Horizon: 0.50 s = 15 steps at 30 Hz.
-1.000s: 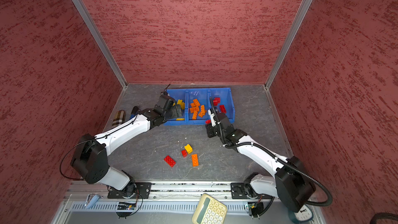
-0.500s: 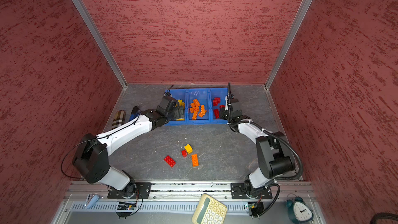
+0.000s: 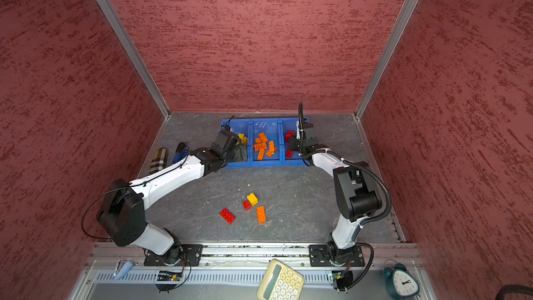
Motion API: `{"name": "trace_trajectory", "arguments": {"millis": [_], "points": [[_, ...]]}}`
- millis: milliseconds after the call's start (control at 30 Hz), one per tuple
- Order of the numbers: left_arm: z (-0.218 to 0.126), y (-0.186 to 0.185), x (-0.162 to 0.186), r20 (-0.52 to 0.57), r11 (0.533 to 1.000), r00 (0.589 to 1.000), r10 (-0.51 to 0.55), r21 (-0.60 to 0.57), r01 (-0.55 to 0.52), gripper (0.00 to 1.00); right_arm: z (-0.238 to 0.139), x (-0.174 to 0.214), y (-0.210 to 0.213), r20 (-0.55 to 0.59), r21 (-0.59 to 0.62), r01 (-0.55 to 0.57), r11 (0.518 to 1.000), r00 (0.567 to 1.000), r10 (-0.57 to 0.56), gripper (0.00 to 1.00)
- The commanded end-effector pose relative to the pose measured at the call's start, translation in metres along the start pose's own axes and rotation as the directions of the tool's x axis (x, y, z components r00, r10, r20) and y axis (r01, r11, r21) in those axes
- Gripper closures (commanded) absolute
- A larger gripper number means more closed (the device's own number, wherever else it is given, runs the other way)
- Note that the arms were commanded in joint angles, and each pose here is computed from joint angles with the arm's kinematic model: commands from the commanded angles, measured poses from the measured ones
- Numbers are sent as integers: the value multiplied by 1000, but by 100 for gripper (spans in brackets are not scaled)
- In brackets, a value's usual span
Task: Sort the legos into containers by color
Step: 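Carry the red brick to the far compartment and open the right gripper, then lower the left gripper to the pile and grasp a yellow brick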
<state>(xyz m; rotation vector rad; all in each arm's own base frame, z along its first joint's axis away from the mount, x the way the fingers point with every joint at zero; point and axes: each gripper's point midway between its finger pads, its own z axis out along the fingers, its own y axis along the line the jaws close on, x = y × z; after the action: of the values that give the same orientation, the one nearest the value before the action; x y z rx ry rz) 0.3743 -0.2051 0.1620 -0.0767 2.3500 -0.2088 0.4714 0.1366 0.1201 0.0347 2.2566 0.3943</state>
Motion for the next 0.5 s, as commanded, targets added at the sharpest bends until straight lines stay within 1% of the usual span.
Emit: {"name": "trace_trajectory", "arguments": {"millis": [0, 133, 300, 333, 367, 400, 467], "points": [[-7, -6, 0, 16, 999, 999, 37, 29, -38, 1, -11, -5, 10, 20, -32, -8, 999, 1000, 9, 49], [-11, -18, 9, 7, 990, 993, 115, 82, -115, 1, -26, -3, 18, 28, -57, -10, 998, 1000, 11, 43], [-16, -25, 27, -33, 962, 971, 239, 145, -232, 1, -51, -8, 34, 82, -152, -22, 988, 996, 35, 32], [-17, -27, 30, -40, 953, 964, 263, 164, -253, 1, -55, -9, 35, 92, -159, -26, 987, 995, 41, 26], [-19, -28, 35, -52, 941, 954, 295, 187, -281, 0, -59, -9, 37, 99, -166, -26, 986, 994, 43, 16], [-21, -31, 42, -65, 926, 942, 328, 220, -307, 1, -63, -10, 38, 107, -171, -30, 985, 993, 49, 1], [-26, -36, 53, -85, 892, 915, 393, 276, -357, 1, -71, -11, 37, 127, -171, -43, 984, 990, 65, 1]]}}
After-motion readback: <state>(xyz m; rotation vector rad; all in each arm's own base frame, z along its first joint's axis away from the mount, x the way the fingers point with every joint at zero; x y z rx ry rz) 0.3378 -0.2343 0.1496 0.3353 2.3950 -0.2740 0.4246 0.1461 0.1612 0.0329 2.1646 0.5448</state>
